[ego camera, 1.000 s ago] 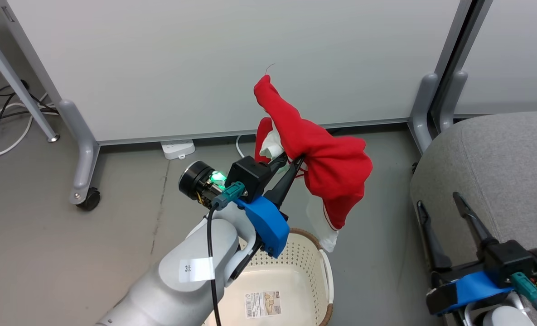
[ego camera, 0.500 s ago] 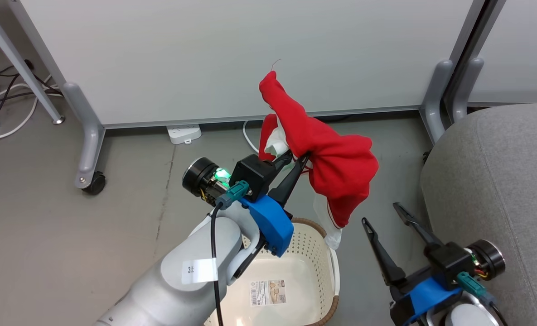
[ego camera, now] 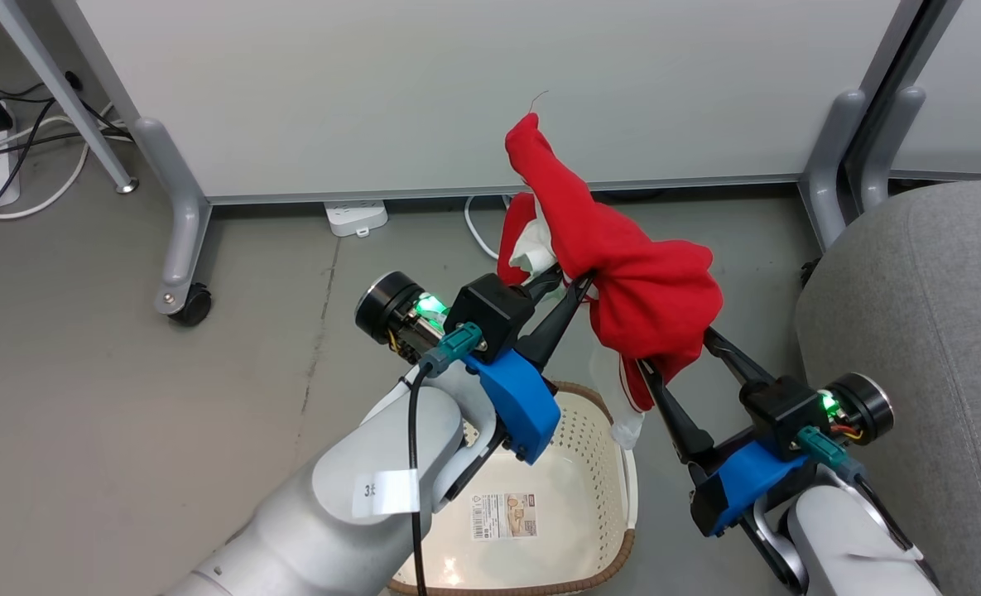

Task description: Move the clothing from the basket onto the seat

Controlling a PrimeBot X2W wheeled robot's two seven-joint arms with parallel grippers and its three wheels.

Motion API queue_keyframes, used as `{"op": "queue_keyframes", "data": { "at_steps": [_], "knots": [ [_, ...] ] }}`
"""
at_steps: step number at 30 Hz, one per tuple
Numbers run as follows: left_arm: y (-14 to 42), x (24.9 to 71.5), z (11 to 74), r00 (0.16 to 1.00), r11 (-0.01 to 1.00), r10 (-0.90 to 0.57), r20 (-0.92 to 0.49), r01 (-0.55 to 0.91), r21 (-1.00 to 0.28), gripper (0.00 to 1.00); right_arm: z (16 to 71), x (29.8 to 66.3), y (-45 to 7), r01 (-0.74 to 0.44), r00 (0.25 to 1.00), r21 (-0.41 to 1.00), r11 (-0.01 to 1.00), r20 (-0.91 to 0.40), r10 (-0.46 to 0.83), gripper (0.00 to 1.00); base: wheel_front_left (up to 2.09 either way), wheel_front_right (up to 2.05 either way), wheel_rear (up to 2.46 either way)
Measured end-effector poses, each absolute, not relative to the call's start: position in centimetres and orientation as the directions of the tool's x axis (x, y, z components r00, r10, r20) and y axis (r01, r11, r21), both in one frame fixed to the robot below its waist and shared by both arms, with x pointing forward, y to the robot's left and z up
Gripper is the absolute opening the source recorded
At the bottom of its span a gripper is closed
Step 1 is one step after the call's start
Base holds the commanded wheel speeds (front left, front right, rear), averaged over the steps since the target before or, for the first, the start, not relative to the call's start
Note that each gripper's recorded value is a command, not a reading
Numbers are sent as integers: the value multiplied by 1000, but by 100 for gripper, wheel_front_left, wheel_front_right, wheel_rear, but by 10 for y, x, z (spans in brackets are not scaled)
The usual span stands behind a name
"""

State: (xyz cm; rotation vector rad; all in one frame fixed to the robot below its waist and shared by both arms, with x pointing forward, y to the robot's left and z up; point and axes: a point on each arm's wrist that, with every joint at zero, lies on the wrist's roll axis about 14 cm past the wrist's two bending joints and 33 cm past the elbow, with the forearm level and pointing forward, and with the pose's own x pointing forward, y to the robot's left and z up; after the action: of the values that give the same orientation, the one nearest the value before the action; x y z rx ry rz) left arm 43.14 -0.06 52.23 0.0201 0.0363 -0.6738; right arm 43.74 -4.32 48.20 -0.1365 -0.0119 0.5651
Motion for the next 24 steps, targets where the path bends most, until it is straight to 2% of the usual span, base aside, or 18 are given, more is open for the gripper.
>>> {"op": "queue_keyframes", "data": {
  "at_steps": [9,10,11,24],
  "knots": [
    [-3,433,520,777,778,-628,-43,629,1,0,467,447,-34,-545,839,-108,832,-77,539,100,0,0,0],
    [-3,433,520,776,777,-629,-42,629,1,0,467,448,-34,-544,839,-103,833,-77,539,37,0,0,0],
    [-4,433,520,776,777,-629,-42,630,1,0,467,449,-33,-544,839,-100,833,-77,538,0,0,0,0],
    [-7,435,518,771,772,-635,-44,636,2,0,468,450,-33,-542,840,-93,835,-75,537,0,0,0,0]
  ]
}}
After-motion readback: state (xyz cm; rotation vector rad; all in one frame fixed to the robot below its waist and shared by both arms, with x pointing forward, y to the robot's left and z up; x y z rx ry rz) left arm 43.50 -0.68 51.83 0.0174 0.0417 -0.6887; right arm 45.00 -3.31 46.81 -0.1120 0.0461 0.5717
